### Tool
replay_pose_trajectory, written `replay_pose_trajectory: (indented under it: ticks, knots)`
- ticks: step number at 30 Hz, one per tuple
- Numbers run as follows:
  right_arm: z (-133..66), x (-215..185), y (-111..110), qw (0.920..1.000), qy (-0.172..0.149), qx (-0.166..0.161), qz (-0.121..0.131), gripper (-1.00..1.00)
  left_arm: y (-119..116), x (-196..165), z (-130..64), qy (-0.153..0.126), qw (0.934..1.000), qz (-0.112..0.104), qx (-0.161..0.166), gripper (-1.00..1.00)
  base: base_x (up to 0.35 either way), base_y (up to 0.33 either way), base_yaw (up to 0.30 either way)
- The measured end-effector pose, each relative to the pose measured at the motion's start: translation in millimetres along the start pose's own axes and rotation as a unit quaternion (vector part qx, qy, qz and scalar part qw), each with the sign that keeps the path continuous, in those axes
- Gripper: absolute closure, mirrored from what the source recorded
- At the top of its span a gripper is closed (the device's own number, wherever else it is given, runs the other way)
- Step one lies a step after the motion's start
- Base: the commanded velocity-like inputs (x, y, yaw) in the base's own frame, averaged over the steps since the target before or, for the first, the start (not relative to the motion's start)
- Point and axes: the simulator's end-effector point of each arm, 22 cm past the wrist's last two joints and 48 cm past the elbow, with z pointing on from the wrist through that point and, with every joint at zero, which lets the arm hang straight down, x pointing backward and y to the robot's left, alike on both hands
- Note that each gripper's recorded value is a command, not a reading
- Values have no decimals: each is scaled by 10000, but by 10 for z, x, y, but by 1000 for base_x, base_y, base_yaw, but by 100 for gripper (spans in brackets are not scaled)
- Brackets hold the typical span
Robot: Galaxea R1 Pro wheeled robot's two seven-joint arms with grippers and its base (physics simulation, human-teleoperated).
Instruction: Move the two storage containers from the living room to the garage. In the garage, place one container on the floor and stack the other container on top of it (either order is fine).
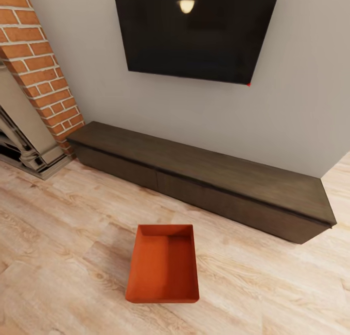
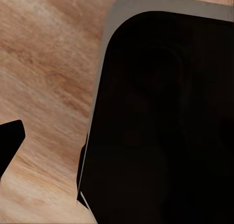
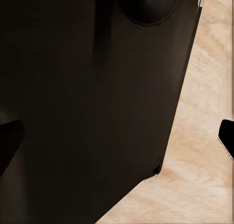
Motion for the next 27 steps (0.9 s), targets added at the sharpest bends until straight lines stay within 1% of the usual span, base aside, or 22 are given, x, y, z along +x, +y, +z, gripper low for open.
replay_pose_trajectory:
  ticks: [9, 19, 22, 27]
  knots:
    - [0, 8, 4, 10000, 21, -1, 5, -100, -5, 1, 0, 1, 10000, 1, 3, -100, 298, 0, 0]
    - [1, 15, 10, 10000, 40, -13, 5, -100, -5, 1, 1, 4, 10000, -1, 2, -100, 28, 0, 0]
    - [1, 18, -20, 10000, 45, 52, 2, -100, -3, -1, 1, -1, 10000, -4, -1, -100, 0, 0, 0]
    - [1, 18, -23, 10000, 47, 60, 0, -100, -7, 1, 1, 1, 10000, -13, -5, -100, 0, 0, 0]
